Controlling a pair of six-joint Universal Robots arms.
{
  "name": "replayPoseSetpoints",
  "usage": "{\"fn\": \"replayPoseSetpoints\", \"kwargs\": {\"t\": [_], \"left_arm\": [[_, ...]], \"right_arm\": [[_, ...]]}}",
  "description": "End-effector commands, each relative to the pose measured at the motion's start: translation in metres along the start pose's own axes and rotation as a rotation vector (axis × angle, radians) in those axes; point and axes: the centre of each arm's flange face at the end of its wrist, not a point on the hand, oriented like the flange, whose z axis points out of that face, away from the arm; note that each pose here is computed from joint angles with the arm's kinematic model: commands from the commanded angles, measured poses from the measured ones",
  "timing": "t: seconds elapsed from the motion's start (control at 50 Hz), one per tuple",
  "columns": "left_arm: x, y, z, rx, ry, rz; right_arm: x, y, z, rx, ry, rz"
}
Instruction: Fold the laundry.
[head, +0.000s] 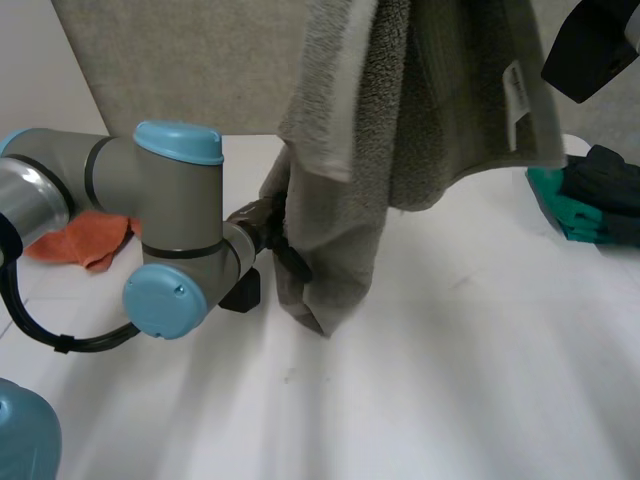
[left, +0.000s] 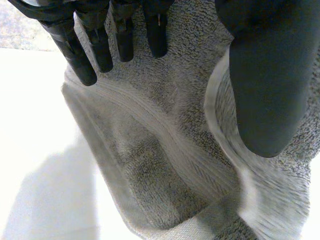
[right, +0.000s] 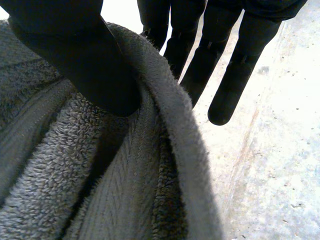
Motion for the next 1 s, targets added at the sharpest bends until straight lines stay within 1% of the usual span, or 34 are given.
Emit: {"fn": "replayPoseSetpoints", "kwargs": {"t": [0.02,0.12,0.18,0.24,0.32,0.34,0.38,0.4,0.42,0.44,0.46,0.5,0.52,0.58,0.6,0.64,0.66,0.7,0.72,0.74,0.8,0.82,0.86,0.9,0.96,1.0], "left_arm": [[0.023,0.015,-0.008,-0.087,0.149,0.034],[0.038,0.024,-0.008,-0.075,0.179,0.044],[0.042,0.028,-0.011,-0.086,0.184,0.035],[0.039,0.029,-0.015,-0.106,0.162,0.007],[0.024,0.006,-0.023,-0.061,0.112,-0.026],[0.012,-0.014,-0.026,-0.013,0.088,-0.035],[-0.003,-0.035,-0.029,0.034,0.063,-0.034],[-0.010,-0.046,-0.032,0.056,0.050,-0.025],[-0.026,-0.068,-0.038,0.105,0.029,0.001],[-0.036,-0.080,-0.041,0.129,0.017,0.022],[-0.046,-0.099,-0.051,0.173,0.009,0.073],[-0.053,-0.113,-0.060,0.204,0.006,0.126],[-0.059,-0.123,-0.067,0.220,0.005,0.186],[-0.061,-0.128,-0.075,0.224,0.010,0.259],[-0.062,-0.128,-0.078,0.217,0.006,0.294],[-0.062,-0.124,-0.078,0.199,0.002,0.329],[-0.061,-0.118,-0.078,0.179,0.001,0.362],[-0.058,-0.111,-0.075,0.159,0.003,0.395],[-0.056,-0.106,-0.073,0.146,0.006,0.412],[-0.054,-0.094,-0.064,0.119,0.010,0.441],[-0.051,-0.075,-0.044,0.087,0.005,0.484],[-0.051,-0.063,-0.030,0.073,-0.009,0.512],[-0.051,-0.052,-0.017,0.059,-0.034,0.537],[-0.055,-0.037,0.001,0.032,-0.089,0.559],[-0.058,-0.025,0.013,0.004,-0.147,0.582],[-0.056,-0.026,0.013,0.001,-0.159,0.585]], "right_arm": [[-0.013,-0.002,-0.002,0.005,-0.018,0.050],[-0.026,-0.004,-0.003,0.008,-0.046,0.089],[-0.025,-0.004,-0.002,0.009,-0.030,0.085],[-0.016,0.003,0.001,0.000,0.013,0.073],[0.014,0.030,0.006,-0.068,0.092,0.035],[0.029,0.040,0.007,-0.097,0.124,0.012],[0.043,0.054,0.006,-0.137,0.150,-0.012],[0.050,0.061,0.005,-0.160,0.162,-0.026],[0.063,0.076,0.002,-0.209,0.180,-0.047],[0.070,0.083,0.000,-0.239,0.187,-0.058],[0.082,0.098,-0.005,-0.294,0.193,-0.072],[0.093,0.114,-0.010,-0.346,0.194,-0.079],[0.105,0.133,-0.015,-0.402,0.189,-0.086],[0.117,0.160,-0.023,-0.480,0.180,-0.083],[0.124,0.181,-0.029,-0.535,0.173,-0.078],[0.127,0.201,-0.035,-0.588,0.161,-0.074],[0.131,0.224,-0.041,-0.646,0.153,-0.070],[0.133,0.251,-0.049,-0.714,0.132,-0.083],[0.133,0.255,-0.050,-0.723,0.126,-0.093],[0.136,0.270,-0.054,-0.760,0.111,-0.116],[0.139,0.289,-0.057,-0.798,0.089,-0.160],[0.141,0.300,-0.057,-0.815,0.083,-0.182],[0.143,0.308,-0.055,-0.821,0.097,-0.198],[0.150,0.318,-0.052,-0.821,0.149,-0.233],[0.155,0.322,-0.048,-0.820,0.214,-0.290],[0.155,0.320,-0.046,-0.818,0.241,-0.316]]}}
